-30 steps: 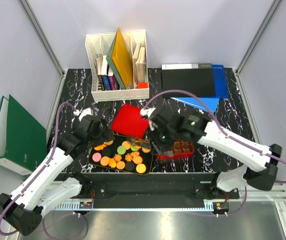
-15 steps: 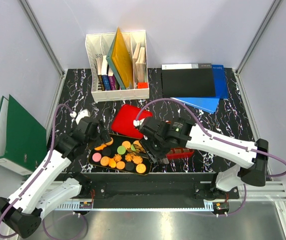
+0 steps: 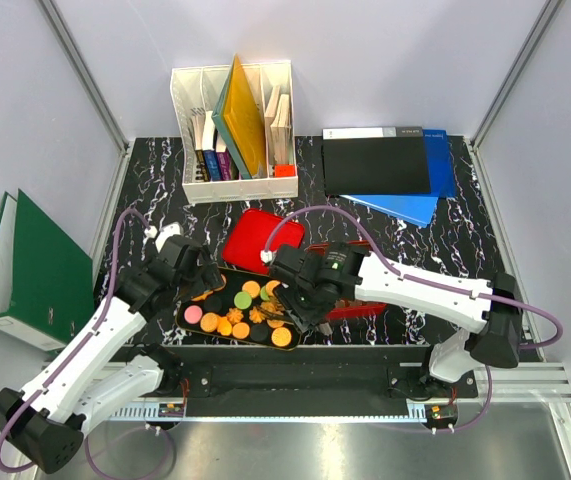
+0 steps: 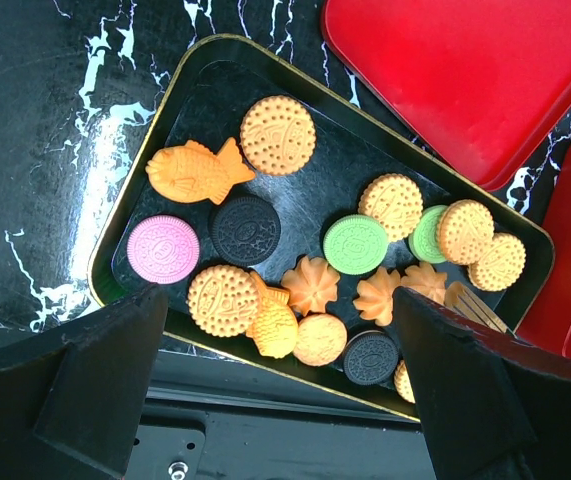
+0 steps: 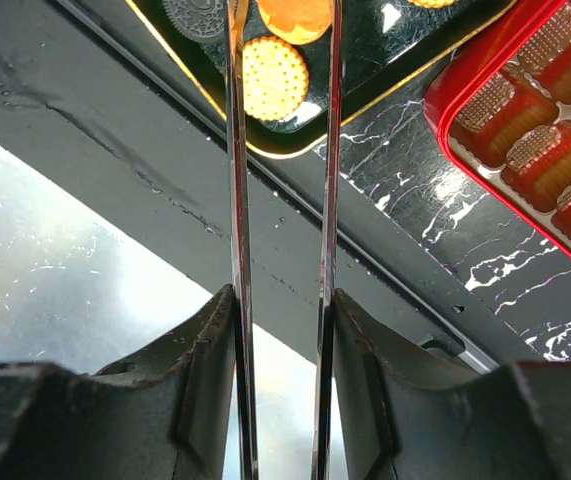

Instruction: Pack the cookies

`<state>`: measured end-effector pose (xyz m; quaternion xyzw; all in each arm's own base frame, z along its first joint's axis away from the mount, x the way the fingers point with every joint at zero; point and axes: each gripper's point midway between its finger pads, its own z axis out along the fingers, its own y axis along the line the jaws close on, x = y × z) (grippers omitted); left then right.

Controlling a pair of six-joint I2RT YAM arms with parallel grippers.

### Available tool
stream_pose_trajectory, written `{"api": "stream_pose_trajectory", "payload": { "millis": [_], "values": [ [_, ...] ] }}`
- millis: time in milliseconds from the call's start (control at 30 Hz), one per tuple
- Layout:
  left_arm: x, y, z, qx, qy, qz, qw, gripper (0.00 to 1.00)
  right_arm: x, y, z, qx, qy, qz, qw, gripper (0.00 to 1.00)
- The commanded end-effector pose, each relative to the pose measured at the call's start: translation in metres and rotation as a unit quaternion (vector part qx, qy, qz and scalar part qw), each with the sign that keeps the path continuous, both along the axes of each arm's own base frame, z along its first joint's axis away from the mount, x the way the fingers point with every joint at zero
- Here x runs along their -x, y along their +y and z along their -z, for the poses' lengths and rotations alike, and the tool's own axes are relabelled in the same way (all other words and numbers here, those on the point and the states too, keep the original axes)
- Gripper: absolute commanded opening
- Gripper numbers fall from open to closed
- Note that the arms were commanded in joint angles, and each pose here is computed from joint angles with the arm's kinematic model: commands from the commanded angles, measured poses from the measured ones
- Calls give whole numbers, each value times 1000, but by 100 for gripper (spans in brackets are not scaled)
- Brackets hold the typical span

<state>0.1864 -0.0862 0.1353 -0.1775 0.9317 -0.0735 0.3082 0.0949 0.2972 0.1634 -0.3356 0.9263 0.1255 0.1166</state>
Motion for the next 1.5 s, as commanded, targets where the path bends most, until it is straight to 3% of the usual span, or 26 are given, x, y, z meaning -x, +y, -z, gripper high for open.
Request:
{"api": "stream_pose_trajectory", "payload": {
  "millis": [0, 433, 667, 867, 1033, 1467],
  "values": [
    [-4, -6, -7, 16, -19, 9, 1000, 98, -8, 8, 5, -3, -19, 15, 1000, 46],
    [-5, -11, -5, 19, -11, 22, 1000, 98, -13, 9, 17, 17, -23, 26, 999, 44],
    [-6, -12, -6, 20, -12, 23, 999, 98, -22, 4, 0, 7, -53, 45, 998, 30],
    [-7, -14, -5, 22, -12, 24, 999, 98, -27, -2, -13, 14, -70, 52, 996, 37],
    [-9, -15, -5, 23, -12, 24, 999, 98, -28, -5, -14, 19, -76, 54, 995, 24],
    [-11, -16, -3, 20, -9, 25, 999, 98, -39, -38, -90, -24, -142, 106, 984, 18]
  ]
}}
